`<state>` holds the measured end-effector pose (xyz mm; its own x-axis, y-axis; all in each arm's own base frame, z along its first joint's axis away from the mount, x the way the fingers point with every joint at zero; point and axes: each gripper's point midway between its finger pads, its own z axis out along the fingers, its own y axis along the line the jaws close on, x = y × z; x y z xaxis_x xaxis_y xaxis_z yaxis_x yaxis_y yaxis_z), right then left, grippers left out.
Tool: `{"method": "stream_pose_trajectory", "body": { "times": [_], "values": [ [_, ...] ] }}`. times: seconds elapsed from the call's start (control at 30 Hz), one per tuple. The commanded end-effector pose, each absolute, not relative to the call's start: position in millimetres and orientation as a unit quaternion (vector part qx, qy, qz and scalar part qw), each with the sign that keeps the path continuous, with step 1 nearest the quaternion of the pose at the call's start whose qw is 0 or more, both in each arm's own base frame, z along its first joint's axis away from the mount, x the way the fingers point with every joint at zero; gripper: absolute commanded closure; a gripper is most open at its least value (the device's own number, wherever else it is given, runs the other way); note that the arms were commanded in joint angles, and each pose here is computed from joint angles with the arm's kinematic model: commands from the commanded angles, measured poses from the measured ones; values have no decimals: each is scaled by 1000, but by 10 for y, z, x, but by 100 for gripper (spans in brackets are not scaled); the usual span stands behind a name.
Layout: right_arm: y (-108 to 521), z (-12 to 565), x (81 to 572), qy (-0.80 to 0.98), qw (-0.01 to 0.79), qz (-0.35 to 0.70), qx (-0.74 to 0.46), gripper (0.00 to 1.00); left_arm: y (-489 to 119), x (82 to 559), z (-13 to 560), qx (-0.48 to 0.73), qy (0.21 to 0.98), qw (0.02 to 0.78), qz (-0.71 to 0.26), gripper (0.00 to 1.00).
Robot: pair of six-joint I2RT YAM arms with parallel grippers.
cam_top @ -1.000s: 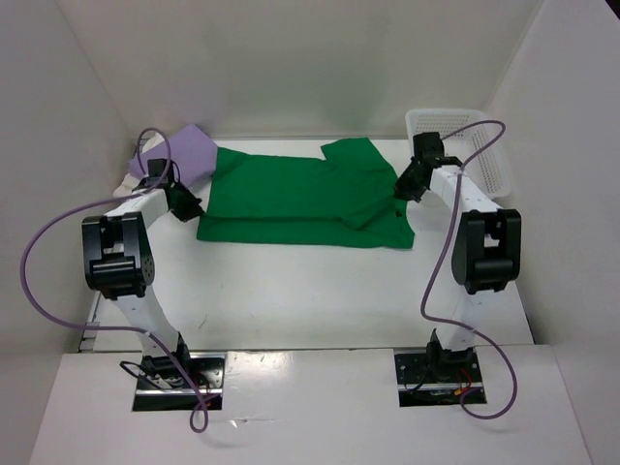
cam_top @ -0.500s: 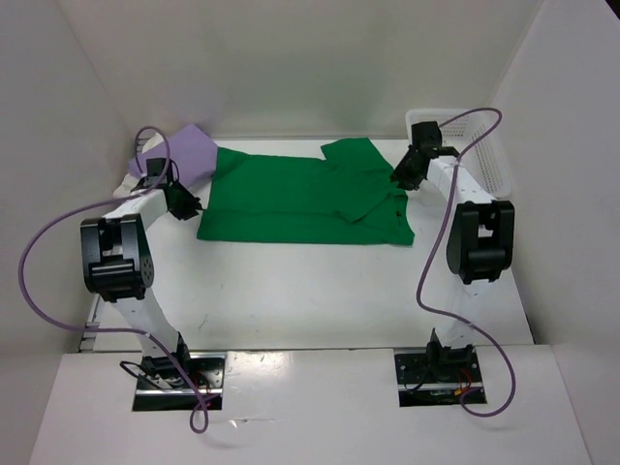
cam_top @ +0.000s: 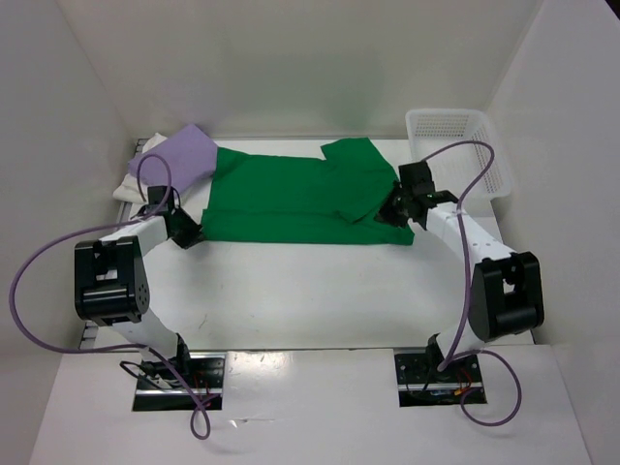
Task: Fold and stack the t-shirts
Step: Fold the flattened tshirt in 1/3 of the way
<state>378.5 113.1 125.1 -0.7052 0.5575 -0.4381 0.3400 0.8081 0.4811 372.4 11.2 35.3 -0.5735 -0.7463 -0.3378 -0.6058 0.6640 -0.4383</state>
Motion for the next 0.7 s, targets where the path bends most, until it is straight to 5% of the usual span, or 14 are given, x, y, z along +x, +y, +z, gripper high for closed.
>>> {"method": "stream_pose_trajectory", "body": {
  "times": [0.0,0.13,0.23,0.47,0.67],
  "values": [
    [1197,1287,3694,896,307,205,247,99,53,3865,488,-382,863,282,-174,100],
    [1112,1227,3598,895,314,189,254,91,80,3902,564,-381,858,297,-172,100],
    [1101,1143,3544,899,305,184,255,83,111,3867,539,-396,852,299,-164,88],
    [989,957,3502,901,297,151,277,62,143,3859,327,-411,859,268,-146,78],
    [657,754,3450,892,284,119,331,57,151,3794,270,-416,864,250,-136,70]
  ]
}}
